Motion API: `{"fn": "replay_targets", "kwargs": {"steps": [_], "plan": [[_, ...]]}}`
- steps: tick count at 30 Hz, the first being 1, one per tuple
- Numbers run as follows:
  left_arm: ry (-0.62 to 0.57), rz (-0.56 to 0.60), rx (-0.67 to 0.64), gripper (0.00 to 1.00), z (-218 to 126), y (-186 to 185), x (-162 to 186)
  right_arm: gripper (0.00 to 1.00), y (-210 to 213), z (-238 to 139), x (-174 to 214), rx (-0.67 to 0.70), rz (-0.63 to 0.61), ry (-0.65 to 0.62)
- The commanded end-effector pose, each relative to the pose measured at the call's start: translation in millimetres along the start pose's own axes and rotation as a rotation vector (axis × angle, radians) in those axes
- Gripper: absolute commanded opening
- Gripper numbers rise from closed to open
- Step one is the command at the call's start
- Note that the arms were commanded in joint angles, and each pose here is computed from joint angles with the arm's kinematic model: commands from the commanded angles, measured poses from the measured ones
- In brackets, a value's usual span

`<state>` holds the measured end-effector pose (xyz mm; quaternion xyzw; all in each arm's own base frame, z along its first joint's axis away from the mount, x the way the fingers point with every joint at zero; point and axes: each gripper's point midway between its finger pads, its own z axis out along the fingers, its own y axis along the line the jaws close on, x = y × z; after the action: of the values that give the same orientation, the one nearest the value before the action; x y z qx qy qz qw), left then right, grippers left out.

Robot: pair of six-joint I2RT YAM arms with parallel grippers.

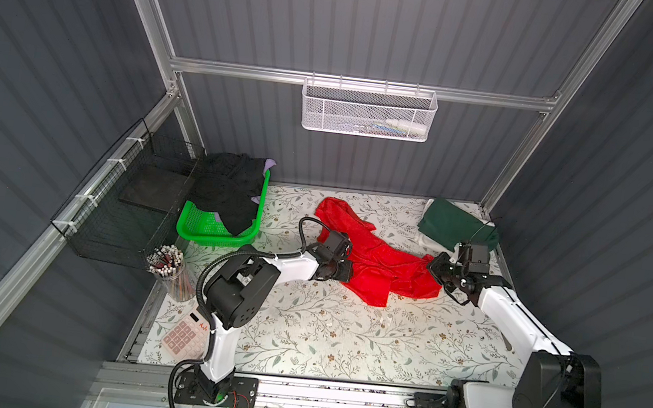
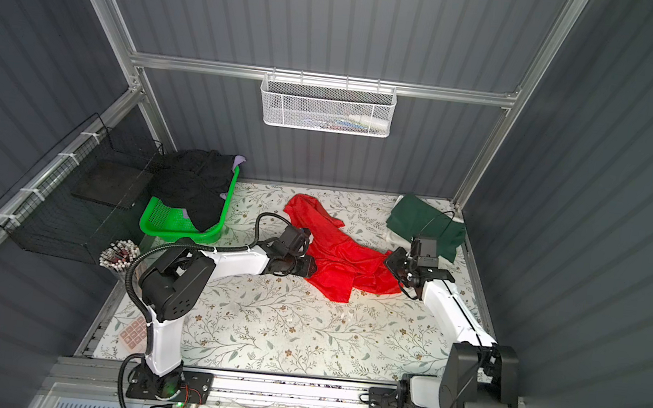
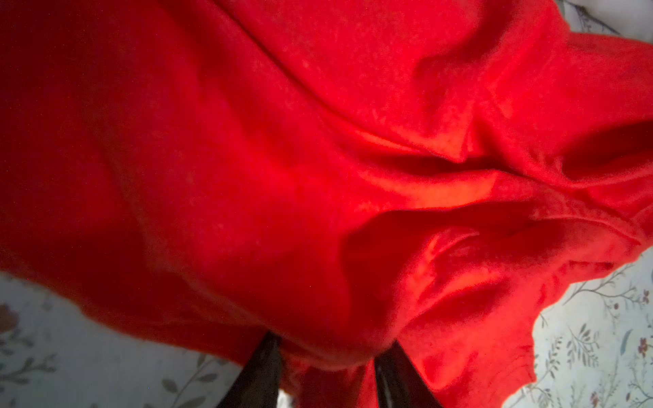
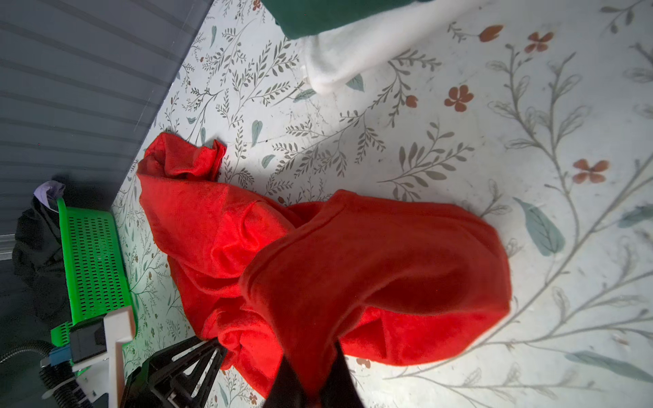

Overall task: Fold and stack the t-shirts
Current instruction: 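Lift the red t-shirt with both grippers, stretching it between them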

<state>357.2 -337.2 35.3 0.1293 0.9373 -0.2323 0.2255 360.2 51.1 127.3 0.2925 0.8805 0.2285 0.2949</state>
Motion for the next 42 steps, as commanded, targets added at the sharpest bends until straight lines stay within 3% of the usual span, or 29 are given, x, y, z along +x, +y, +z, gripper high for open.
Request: {"fn": "replay_targets", "kwargs": {"steps": [1,5,8,12,20,26,32,38,42], "plan": [[0.026,-0.001,0.010,0.27,7.9,-4.6,2.7,0.00,-0.1,-0.6,-4.1,0.004,-0.007,-0.007],[0.010,0.006,0.018,0.07,4.6,-8.3,-3.6,0.00,-2.8,-3.1,-5.1,0.015,-0.011,-0.017],[-0.022,0.028,-0.028,0.00,-12.2,-6.5,-18.3,0.00,-5.4,-5.2,-4.7,0.033,-0.027,-0.015],[-0.126,0.077,-0.128,0.00,-57.9,-1.3,-47.0,0.00,-4.7,-17.1,-7.6,0.065,-0.069,-0.027],[-0.375,0.016,-0.212,0.00,-166.4,19.3,-89.9,0.00,24.8,-51.6,0.1,0.103,-0.296,-0.085],[-0.430,0.051,-0.302,0.00,-212.8,29.7,-103.0,0.00,34.6,-59.6,-3.2,0.135,-0.333,-0.116],[-0.541,-0.013,-0.351,0.00,-252.1,59.8,-132.0,0.00,60.9,-58.1,-31.5,0.111,-0.368,-0.195],[-0.719,0.043,-0.385,0.00,-298.2,40.3,-201.1,0.00,120.6,-43.2,-80.8,0.071,-0.414,-0.254],[-0.790,0.066,-0.450,0.00,-342.2,36.4,-213.5,0.00,140.0,-68.7,-106.3,0.101,-0.451,-0.333]]}}
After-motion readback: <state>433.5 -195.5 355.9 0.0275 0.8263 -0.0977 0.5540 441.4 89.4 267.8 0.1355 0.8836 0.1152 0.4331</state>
